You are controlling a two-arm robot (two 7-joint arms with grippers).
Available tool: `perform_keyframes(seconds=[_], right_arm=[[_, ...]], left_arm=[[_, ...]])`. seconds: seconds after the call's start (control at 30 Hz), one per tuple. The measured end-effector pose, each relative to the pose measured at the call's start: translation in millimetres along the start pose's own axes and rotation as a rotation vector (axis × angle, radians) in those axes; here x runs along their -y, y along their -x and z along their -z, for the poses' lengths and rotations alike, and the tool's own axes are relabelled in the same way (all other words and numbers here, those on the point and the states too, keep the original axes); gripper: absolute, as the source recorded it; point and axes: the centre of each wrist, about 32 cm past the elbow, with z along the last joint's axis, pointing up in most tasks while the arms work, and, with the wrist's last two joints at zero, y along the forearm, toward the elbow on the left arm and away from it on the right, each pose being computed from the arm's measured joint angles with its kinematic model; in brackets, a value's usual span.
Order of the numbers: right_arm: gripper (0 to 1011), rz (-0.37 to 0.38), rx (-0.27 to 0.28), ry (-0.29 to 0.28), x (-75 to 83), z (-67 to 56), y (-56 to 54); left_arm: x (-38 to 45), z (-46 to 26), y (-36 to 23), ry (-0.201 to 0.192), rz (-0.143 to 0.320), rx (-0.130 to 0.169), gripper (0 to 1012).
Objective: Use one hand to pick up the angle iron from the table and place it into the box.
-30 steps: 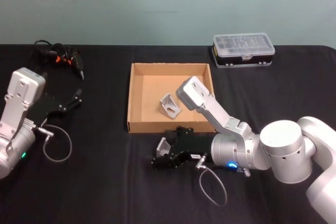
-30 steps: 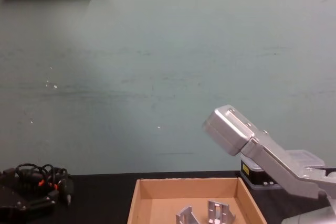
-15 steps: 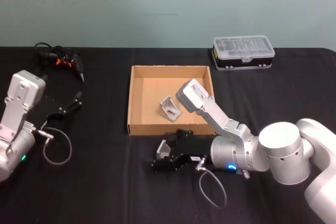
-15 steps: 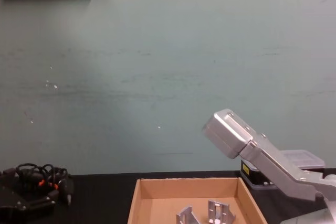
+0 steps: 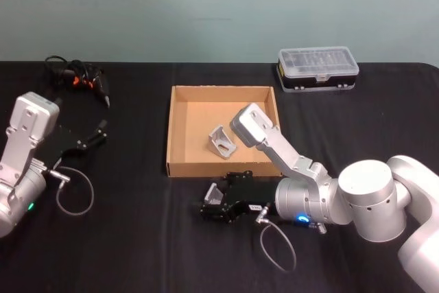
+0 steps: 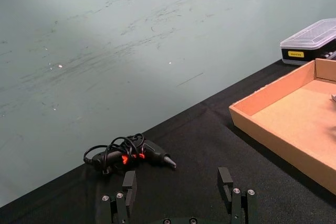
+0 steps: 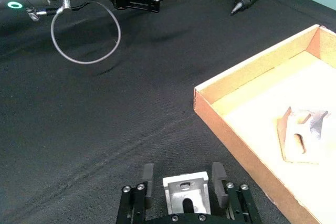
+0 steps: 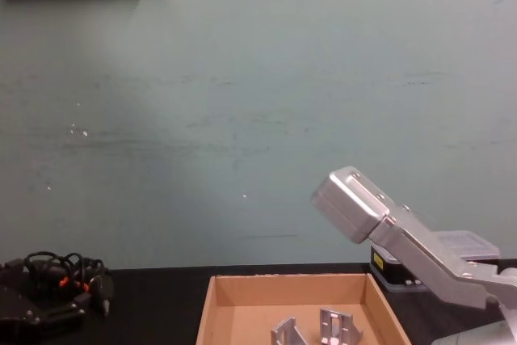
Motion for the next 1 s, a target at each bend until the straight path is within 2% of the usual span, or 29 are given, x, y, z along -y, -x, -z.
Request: perform_keyframes(seconds=[0.2,0.33,0.63,0.87,1.0], right_arm=[[537,0.001,0.000,0.000,0.3,0.1,-0.1],[458,0.001,0.000,-0.001,0.3,0.1,0.0],[458,0.001,0.002,-0.003,0.7,0.0,0.6],[458,0.007,0.046,-0.086,14.3,-14.4,1.7],[458,0.025,0.074,-0.154,22.1,-29.6,-0.8]], left_arm=[[0.0,0.0,0.0,0.000,0.000,0.000,1011],[0.0,0.0,0.0,0.000,0.000,0.000,1011],[0.0,0.0,0.0,0.000,0.000,0.000,1011],[0.0,0.0,0.0,0.000,0.000,0.000,1012],[0.0,0.0,0.0,0.000,0.000,0.000,1011]])
